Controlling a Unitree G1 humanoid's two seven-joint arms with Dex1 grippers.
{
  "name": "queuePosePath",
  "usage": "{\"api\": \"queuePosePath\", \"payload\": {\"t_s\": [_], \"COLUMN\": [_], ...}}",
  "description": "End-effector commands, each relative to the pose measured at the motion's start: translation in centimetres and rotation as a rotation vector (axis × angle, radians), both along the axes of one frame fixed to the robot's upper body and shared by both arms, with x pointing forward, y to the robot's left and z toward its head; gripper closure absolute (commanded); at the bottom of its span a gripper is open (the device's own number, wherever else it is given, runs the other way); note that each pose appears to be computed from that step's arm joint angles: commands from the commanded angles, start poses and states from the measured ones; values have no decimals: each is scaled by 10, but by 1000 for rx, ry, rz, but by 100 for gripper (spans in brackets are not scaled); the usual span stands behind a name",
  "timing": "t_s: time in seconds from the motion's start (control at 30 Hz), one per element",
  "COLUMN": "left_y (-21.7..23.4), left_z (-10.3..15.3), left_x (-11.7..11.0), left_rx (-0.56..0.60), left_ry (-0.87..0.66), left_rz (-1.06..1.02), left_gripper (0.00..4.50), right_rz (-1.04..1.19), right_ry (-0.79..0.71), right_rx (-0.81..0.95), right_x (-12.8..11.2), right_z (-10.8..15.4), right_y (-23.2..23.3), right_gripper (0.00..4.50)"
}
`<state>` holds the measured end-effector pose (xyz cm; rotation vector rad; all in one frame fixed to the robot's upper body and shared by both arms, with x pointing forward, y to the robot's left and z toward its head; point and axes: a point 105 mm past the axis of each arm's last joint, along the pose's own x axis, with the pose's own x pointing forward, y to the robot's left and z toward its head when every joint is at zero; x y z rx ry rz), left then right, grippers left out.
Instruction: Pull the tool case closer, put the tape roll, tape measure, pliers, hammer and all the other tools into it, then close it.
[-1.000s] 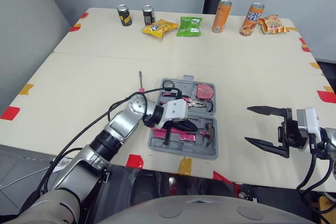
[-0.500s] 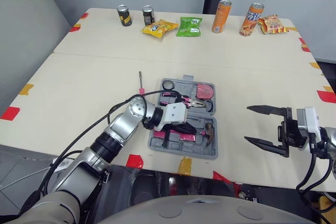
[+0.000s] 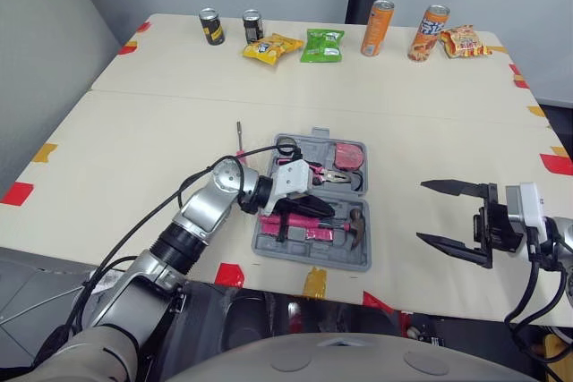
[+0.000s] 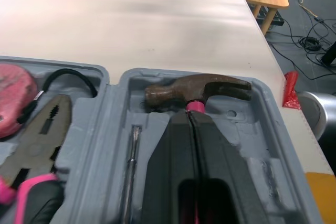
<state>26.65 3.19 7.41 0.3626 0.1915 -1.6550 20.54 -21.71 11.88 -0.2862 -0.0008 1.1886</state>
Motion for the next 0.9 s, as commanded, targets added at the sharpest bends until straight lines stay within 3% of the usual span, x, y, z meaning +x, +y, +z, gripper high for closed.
{"api": "queuePosePath", "payload": {"t_s": [0.03, 0.33, 0.67, 0.77, 0.87, 0.9], "left_y": [1, 6, -8, -9, -10, -11], "left_z": [8, -8, -3, -2, -4, -5], "left_x": [-2, -6, -7, -5, -9, -10], "left_rx": [12, 123, 106, 113, 124, 128], "left_ry": [-38, -35, -11, -17, -6, -7], "left_rz": [-26, -52, -43, -27, -44, -47], "left_gripper": [297, 297, 297, 223, 119, 119], "right_rz": [12, 11, 6, 3, 1, 1], "right_ry": [-27, -28, -28, -27, -27, -27], "right_rx": [0, 0, -2, -2, -1, -1], "right_x": [-1, 0, -2, -3, -3, -3], "right_z": [4, 4, 4, 4, 4, 4], "right_y": [3, 3, 2, 2, 2, 2], "right_gripper": [0, 0, 0, 0, 0, 0]}}
